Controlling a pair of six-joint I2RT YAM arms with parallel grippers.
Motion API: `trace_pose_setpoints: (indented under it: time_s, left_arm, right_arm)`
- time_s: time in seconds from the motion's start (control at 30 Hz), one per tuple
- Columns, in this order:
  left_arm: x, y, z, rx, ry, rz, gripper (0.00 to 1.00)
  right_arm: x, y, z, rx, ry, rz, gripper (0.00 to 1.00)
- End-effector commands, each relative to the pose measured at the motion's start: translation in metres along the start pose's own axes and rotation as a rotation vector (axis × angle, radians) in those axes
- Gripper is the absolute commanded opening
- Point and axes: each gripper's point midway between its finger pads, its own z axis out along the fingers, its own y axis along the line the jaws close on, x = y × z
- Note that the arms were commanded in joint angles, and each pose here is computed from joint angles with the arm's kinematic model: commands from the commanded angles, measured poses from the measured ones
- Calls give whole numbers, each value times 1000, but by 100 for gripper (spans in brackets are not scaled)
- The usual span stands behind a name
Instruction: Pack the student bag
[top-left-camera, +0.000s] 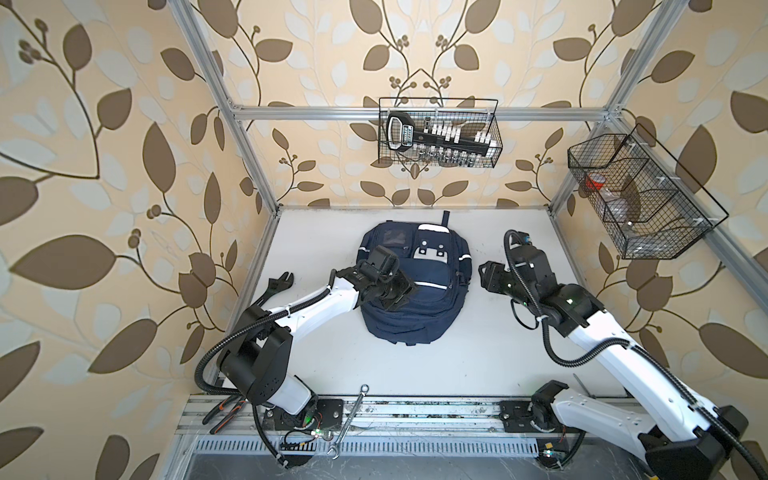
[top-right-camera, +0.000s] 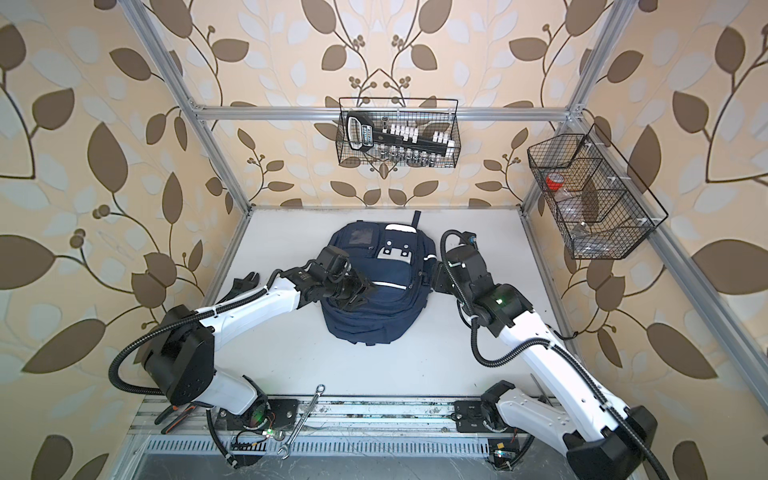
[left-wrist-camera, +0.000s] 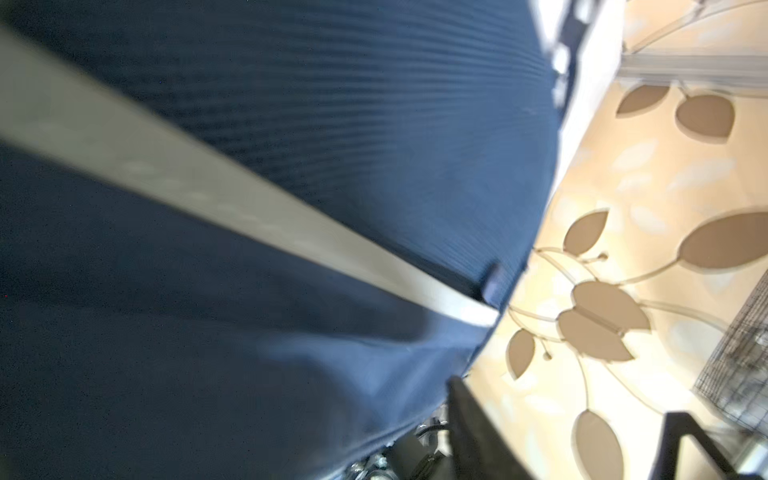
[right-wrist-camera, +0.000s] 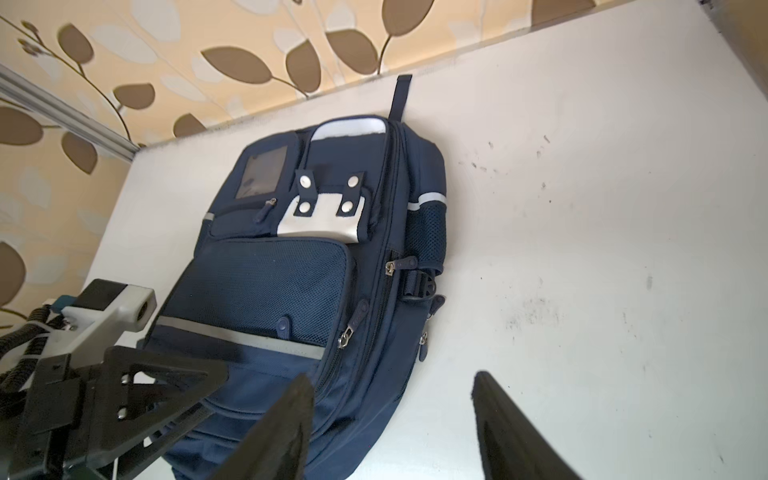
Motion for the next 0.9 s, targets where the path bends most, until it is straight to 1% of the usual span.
trace_pose_setpoints:
  time_s: [0.0, 0.03, 0.07, 0.1, 0.13, 0.17, 0.2, 0.23, 0.27, 0.3, 0.33, 0.37, 0.43, 0.47, 0.5, 0.57, 0.6, 0.63, 0.7, 0.73, 0.8, 0.87]
  left_arm:
    - [-8, -32, -64, 37, -154, 194, 78]
    - [-11, -32, -81, 28, -202, 258, 84]
    - [-14, -32, -98, 11, -255, 317, 91]
    - [-18, -29, -113, -16, -311, 361, 94]
    - [-23, -27, -130, -43, -373, 423, 97]
    - [-28, -26, -147, -73, -431, 486, 99]
    - [-34, -23, -162, -112, -489, 535, 99]
    - [-45, -16, -182, -179, -586, 565, 99]
    - [-59, -6, -202, -260, -691, 569, 99]
    - [-70, 3, -217, -332, -778, 574, 99]
    - [-82, 14, -231, -415, -868, 589, 98]
    - [-93, 25, -237, -490, -947, 620, 99]
    - [-108, 45, -235, -601, -1007, 677, 99]
    - [-118, 63, -233, -662, -1020, 649, 99]
    - [-128, 79, -230, -695, -1015, 593, 99]
    - [-151, 113, -214, -702, -961, 471, 99]
    - [-161, 127, -208, -724, -958, 434, 99]
    - [-172, 140, -203, -764, -965, 420, 99]
    - [-188, 155, -195, -845, -991, 436, 99]
    - [-195, 163, -189, -850, -997, 447, 99]
    - [-204, 174, -179, -807, -1011, 454, 99]
    - [-207, 192, -173, -784, -1026, 460, 99]
  right_arm:
    - [1, -18, -14, 53, -26, 18, 67]
    - [0, -20, -17, 51, -45, 22, 74]
    - [-1, -27, -17, 76, -70, 46, 77]
    - [1, -34, -17, 101, -87, 72, 78]
    - [6, -42, -14, 126, -104, 106, 72]
    - [6, -50, -12, 149, -147, 115, 69]
    - [6, -55, -13, 157, -180, 95, 69]
    - [4, -59, -13, 164, -220, 57, 72]
    - [6, -64, -13, 171, -251, 24, 76]
    - [4, -68, -12, 185, -289, 6, 78]
    - [4, -79, -12, 229, -330, 5, 80]
    - [5, -90, -11, 291, -363, 7, 84]
    - [9, -112, -7, 418, -398, -17, 89]
    - [12, -122, -3, 484, -405, -39, 91]
    - [16, -132, 1, 547, -409, -53, 92]
    - [25, -159, 11, 672, -408, -50, 93]
    - [29, -170, 15, 708, -405, -36, 93]
    - [34, -180, 22, 729, -399, -25, 93]
    - [39, -196, 32, 745, -396, 8, 93]
    - [41, -204, 35, 762, -402, 16, 94]
    - [43, -218, 37, 806, -419, 21, 95]
    - [44, -234, 37, 847, -431, 47, 96]
